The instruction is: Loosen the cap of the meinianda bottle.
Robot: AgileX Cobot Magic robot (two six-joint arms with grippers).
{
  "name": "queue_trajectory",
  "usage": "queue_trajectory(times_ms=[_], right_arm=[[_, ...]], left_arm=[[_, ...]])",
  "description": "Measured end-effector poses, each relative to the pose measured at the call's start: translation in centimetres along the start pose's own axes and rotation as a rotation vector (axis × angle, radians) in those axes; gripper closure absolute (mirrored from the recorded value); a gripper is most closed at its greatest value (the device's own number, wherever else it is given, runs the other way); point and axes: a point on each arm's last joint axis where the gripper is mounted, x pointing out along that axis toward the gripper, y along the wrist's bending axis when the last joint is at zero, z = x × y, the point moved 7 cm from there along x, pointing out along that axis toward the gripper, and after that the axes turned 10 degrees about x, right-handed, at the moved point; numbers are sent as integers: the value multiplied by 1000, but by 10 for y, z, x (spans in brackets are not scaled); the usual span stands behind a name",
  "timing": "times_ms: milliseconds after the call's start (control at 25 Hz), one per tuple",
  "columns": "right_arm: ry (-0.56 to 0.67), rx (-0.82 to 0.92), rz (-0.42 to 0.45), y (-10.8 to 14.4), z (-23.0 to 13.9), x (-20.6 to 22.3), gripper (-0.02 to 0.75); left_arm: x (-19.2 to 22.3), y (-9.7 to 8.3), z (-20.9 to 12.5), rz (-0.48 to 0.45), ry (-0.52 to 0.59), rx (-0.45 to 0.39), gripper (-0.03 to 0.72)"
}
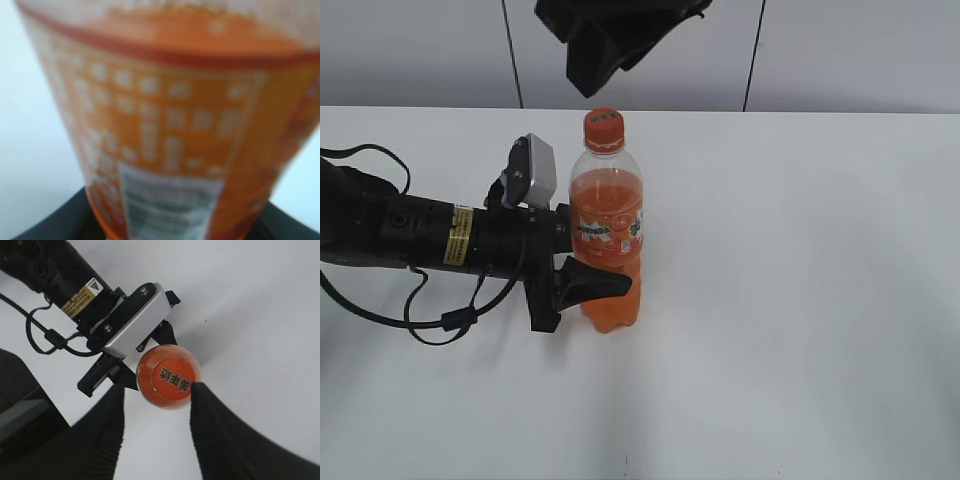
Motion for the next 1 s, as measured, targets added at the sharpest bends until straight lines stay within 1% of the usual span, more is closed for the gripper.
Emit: queue_trajectory(times_ms=[120, 200, 280, 440, 640, 840, 920, 1000], right_arm=[[0, 113, 0, 0, 0, 0, 271], [2, 187, -1, 0, 0, 1, 246], [8, 223, -2, -1, 0, 4, 238], [37, 269, -16, -3, -2, 18, 234], [77, 307, -69, -13, -6, 39, 234], [90, 318, -83, -16, -7, 46, 237], [97, 318, -86, -16, -8, 49, 265], [99, 319, -86, -16, -8, 50, 314]], left_arm=[[0, 0, 0, 0, 0, 0, 305], [0, 0, 0, 0, 0, 0, 305], [0, 0, 0, 0, 0, 0, 305], [0, 0, 0, 0, 0, 0, 305], [0, 0, 0, 0, 0, 0, 305], [0, 0, 0, 0, 0, 0, 305], [0, 0, 0, 0, 0, 0, 305], [0, 0, 0, 0, 0, 0, 305]])
